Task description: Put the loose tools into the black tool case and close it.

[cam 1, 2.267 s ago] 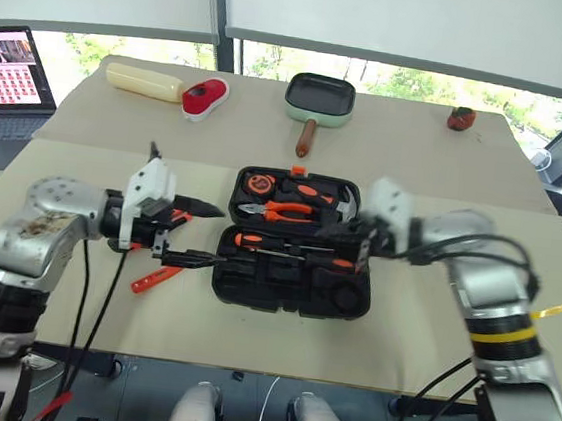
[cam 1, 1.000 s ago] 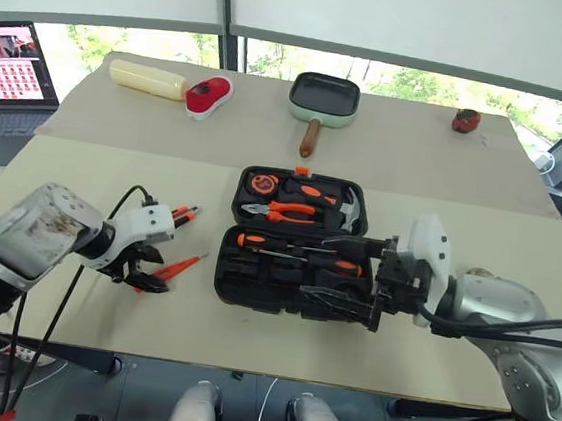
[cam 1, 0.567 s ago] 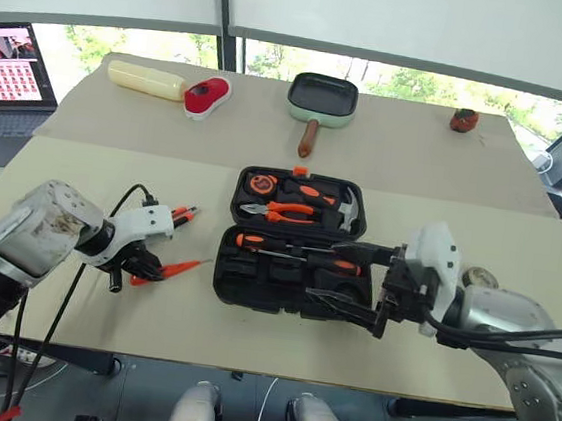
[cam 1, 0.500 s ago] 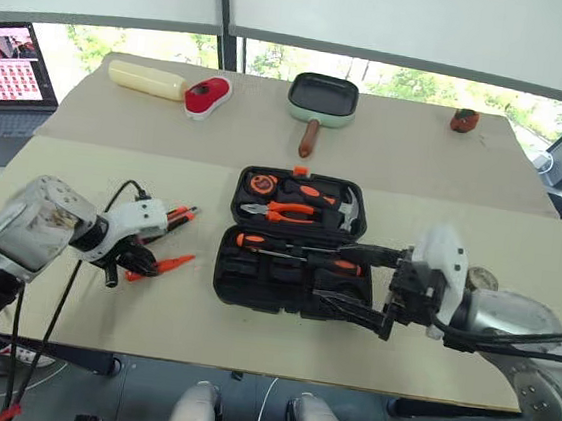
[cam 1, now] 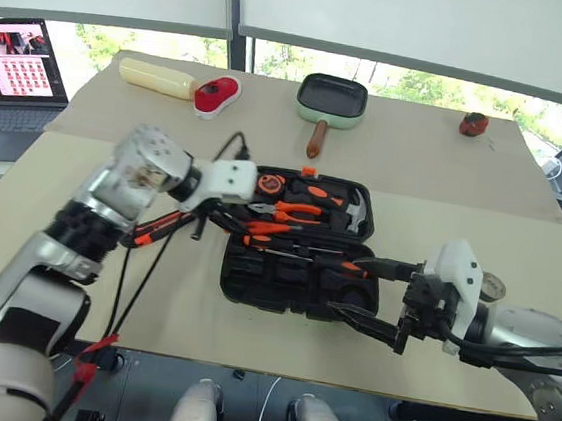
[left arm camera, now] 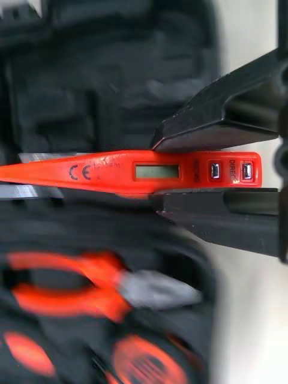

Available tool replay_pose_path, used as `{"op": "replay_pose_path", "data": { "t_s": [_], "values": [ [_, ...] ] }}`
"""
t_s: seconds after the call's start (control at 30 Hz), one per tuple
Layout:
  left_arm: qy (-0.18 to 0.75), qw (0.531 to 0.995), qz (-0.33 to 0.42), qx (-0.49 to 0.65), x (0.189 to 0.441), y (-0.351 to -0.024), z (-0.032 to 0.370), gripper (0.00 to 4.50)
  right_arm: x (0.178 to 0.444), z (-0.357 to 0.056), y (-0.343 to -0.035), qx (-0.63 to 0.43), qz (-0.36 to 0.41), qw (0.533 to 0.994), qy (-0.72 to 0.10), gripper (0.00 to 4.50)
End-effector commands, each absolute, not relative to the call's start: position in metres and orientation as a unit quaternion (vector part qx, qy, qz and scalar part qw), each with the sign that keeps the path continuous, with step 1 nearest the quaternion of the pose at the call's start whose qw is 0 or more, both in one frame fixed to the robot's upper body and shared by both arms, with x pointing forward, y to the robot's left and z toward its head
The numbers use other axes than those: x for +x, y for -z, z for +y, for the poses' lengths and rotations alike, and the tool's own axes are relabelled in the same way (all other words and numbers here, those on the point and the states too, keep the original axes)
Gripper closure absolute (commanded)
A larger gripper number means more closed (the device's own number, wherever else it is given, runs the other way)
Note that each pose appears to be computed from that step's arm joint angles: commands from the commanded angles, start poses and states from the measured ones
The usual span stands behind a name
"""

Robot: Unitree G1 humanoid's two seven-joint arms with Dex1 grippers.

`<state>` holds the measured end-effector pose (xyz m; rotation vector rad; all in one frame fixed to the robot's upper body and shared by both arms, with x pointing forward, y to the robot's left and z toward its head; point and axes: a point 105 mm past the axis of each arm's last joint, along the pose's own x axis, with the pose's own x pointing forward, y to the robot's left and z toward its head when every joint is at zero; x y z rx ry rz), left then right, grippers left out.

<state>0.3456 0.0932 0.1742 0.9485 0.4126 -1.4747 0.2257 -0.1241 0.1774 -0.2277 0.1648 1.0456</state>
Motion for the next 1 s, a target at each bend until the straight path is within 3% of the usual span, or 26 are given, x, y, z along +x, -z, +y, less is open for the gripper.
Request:
{"op": "replay_pose_path", "data": {
  "t_s": [0.03,0.77,0.83,1.0],
  "values": [
    [0.65,0.58,0.21,0.445,0.341,-0.172,0.088,4.11,0.22,-0.12,-0.187,-0.116,0.047,0.86,-0.494,0.0],
    [0.617,0.564,0.339,0.432,0.345,-0.142,0.074,4.11,0.223,-0.116,-0.188,-0.08,0.004,0.895,-0.438,0.0],
    [0.616,0.564,0.343,0.429,0.345,-0.143,0.073,3.11,0.222,-0.114,-0.187,-0.078,0.002,0.896,-0.437,0.0],
    [0.623,0.574,0.34,0.408,0.344,-0.152,0.068,1.45,0.224,-0.114,-0.186,-0.074,0.0,0.898,-0.435,0.0]
  ]
}}
